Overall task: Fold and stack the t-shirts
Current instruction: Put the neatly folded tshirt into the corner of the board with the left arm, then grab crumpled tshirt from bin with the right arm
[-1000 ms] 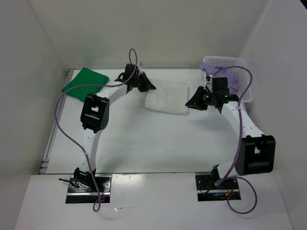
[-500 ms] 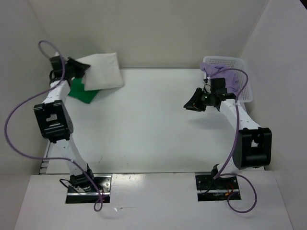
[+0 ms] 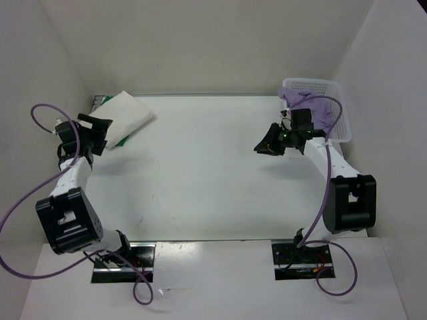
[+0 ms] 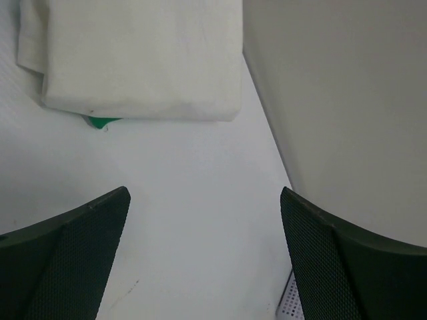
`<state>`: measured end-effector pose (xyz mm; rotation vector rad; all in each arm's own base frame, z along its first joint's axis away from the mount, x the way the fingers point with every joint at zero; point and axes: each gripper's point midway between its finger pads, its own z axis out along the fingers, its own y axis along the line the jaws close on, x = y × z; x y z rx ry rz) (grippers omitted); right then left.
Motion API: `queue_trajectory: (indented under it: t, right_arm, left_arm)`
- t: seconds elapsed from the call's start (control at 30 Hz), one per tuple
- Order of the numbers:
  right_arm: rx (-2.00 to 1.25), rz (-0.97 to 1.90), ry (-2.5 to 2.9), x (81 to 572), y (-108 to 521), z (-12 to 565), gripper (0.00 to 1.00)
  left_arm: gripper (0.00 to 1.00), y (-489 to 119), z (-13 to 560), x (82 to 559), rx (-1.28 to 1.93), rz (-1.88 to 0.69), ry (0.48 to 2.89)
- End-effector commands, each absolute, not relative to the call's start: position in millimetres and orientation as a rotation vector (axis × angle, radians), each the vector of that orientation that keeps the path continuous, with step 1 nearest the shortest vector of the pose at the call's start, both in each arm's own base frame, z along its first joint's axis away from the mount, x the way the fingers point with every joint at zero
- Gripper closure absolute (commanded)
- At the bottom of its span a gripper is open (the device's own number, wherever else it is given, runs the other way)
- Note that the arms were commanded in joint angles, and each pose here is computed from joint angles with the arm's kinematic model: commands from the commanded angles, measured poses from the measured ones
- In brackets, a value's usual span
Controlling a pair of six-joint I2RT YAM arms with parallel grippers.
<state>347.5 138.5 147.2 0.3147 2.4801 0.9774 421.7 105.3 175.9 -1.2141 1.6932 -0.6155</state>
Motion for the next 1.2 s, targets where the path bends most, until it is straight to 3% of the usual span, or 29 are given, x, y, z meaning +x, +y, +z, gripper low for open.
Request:
queue_trajectory:
  t: [0.0, 0.13, 0.2, 0.27, 0.4, 0.57, 0.93, 1.17]
  right_arm:
    - [0.296, 0.903, 2.391, 375, 134, 168, 0.73]
    - [0.385, 0.659, 2.263, 423, 103, 204, 0.94]
    - [0.517, 0.476, 2.189, 453, 60, 221, 0.98]
    - [0.645, 0.345, 2.137, 473, 22, 219, 0.98]
    - [0.863, 0.096, 1.971, 503, -62, 227, 0.8]
    - [0.947, 0.062, 1.957, 543, -106, 206, 0.53]
    - [0.91, 0.307, 2.121, 607, -75, 119, 0.44]
    - [1.006, 0.421, 2.024, 633, -70, 116, 0.4]
  left_arm:
    - [0.0, 96, 182, 396, -1.199, -0.612, 1.7]
    - [0.0, 51, 180, 384, -1.051, -0.649, 1.83]
    - [0.0, 5, 178, 383, -0.915, -0.721, 1.918]
    - [0.11, -46, 181, 379, -0.759, -0.8, 1.991]
    - [0.34, -119, 173, 359, -0.535, -0.888, 2.114]
    - [0.35, -178, 150, 319, -0.376, -1.019, 2.239]
    - [0.27, -190, 121, 275, -0.299, -1.015, 2.354]
    - [0.25, -189, 127, 272, -0.354, -1.033, 2.338]
